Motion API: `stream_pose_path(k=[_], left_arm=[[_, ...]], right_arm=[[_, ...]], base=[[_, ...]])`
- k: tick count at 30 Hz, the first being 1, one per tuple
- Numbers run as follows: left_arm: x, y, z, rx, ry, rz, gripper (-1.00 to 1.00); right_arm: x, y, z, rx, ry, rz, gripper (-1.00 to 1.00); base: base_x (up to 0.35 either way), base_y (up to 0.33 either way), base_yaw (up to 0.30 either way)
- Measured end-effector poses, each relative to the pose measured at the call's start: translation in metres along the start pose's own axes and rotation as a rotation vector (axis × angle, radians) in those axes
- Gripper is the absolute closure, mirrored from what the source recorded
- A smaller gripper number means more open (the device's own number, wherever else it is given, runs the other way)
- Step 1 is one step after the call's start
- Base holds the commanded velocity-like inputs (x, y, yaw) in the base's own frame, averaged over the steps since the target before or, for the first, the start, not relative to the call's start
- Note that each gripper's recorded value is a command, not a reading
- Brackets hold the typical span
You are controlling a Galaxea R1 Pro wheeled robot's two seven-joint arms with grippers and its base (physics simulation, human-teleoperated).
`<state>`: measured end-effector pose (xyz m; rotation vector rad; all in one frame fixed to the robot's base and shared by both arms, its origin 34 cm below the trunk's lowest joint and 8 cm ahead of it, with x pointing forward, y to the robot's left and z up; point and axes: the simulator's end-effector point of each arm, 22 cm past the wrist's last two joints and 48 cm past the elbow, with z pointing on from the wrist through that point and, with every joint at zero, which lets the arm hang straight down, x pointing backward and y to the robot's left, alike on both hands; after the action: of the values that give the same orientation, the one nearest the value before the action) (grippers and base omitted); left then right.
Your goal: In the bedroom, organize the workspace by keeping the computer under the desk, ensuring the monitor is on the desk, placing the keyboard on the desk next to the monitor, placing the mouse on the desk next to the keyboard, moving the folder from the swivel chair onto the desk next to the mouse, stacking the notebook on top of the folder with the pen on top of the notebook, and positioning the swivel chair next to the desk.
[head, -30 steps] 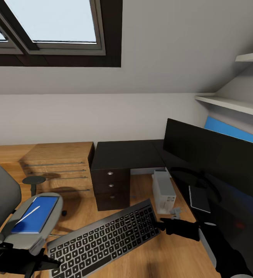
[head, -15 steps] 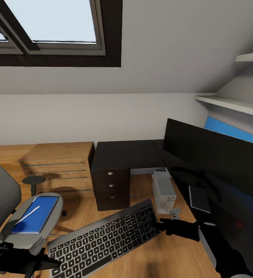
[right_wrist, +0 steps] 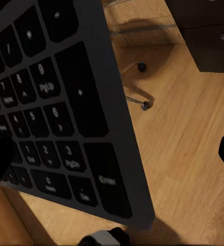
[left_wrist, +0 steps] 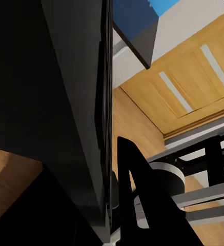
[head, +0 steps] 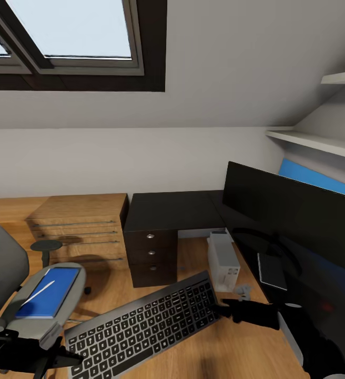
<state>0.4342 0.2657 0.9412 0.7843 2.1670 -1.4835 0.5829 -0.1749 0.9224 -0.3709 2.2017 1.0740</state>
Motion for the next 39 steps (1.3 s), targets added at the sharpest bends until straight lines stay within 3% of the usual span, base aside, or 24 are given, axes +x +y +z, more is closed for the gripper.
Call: stream_pose_path(k=[6, 13, 20, 39], left_arm=[[0.000, 0.000, 0.000, 0.001, 0.001, 0.002, 1.00], [0.000, 0.000, 0.000, 0.001, 0.001, 0.002, 1.00], [0.001, -0.001, 0.001, 0.004, 0.002, 0.003, 1.00], [0.008, 0.002, 0.000, -0.008, 0.040, 0.012, 1.00]], right_arm=[[0.001, 0.009, -0.010, -0.064, 0.012, -0.015, -1.00], [0.019, 0.028, -0.004, -0.135, 0.082, -0.086, -1.00], [0.024, 0.032, -0.003, -0.149, 0.103, -0.111, -1.00], [0.025, 0.029, -0.007, -0.145, 0.111, -0.114, -1.00]], base=[[0.000, 0.000, 0.000], [0.000, 0.000, 0.000], [0.000, 0.000, 0.000], [0.000, 0.000, 0.000]])
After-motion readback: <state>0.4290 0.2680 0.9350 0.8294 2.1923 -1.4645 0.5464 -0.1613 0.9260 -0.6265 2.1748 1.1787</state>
